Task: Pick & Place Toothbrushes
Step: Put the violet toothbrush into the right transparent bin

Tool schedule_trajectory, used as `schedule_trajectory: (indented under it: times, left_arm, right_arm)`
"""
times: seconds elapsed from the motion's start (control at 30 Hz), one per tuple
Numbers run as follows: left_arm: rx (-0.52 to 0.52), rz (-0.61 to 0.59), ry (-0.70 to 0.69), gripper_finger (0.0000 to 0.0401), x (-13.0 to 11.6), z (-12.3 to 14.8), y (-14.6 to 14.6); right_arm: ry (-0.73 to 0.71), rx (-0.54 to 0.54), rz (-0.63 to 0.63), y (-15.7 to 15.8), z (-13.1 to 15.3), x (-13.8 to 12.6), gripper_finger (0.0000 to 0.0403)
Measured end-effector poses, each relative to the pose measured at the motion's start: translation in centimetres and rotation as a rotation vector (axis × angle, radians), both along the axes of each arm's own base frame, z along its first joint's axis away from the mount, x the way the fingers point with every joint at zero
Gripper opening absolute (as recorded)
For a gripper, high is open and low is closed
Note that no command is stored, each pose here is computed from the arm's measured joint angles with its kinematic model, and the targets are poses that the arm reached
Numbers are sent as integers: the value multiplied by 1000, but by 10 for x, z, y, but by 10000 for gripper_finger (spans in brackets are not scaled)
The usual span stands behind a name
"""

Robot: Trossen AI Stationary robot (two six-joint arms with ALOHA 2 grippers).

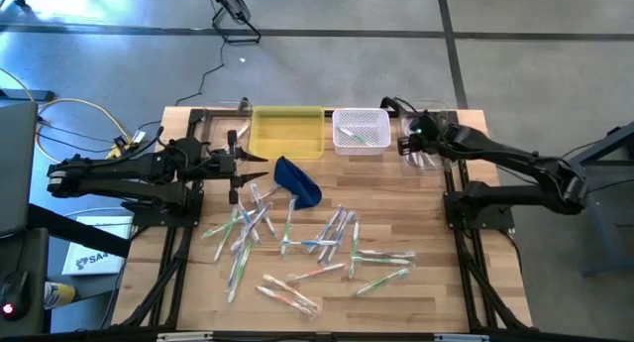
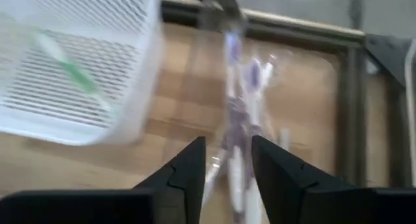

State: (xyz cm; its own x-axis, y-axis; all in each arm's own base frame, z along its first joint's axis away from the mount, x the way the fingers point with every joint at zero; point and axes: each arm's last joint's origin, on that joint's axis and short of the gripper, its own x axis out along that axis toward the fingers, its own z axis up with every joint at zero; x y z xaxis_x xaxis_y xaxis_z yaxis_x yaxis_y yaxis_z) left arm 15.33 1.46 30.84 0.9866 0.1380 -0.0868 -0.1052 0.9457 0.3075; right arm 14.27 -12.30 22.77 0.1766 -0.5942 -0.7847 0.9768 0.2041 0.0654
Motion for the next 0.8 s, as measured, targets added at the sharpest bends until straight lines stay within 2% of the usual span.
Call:
schedule_trajectory:
  times: [0.2, 0.4, 0.6, 0.8]
  left_arm:
    - [1, 6, 0, 139, 0, 0, 0]
    - [1, 9, 0, 139, 0, 0, 0]
    - [1, 9, 0, 139, 0, 0, 0]
    - [1, 10, 0, 139, 0, 0, 0]
  right_arm:
    - [-213, -30, 118, 7, 24, 9, 65]
    - [-390, -46, 434, 19, 38, 31, 11]
    - [-487, -84, 686, 35, 47, 47, 3]
    - [-503, -108, 786, 47, 50, 54, 2]
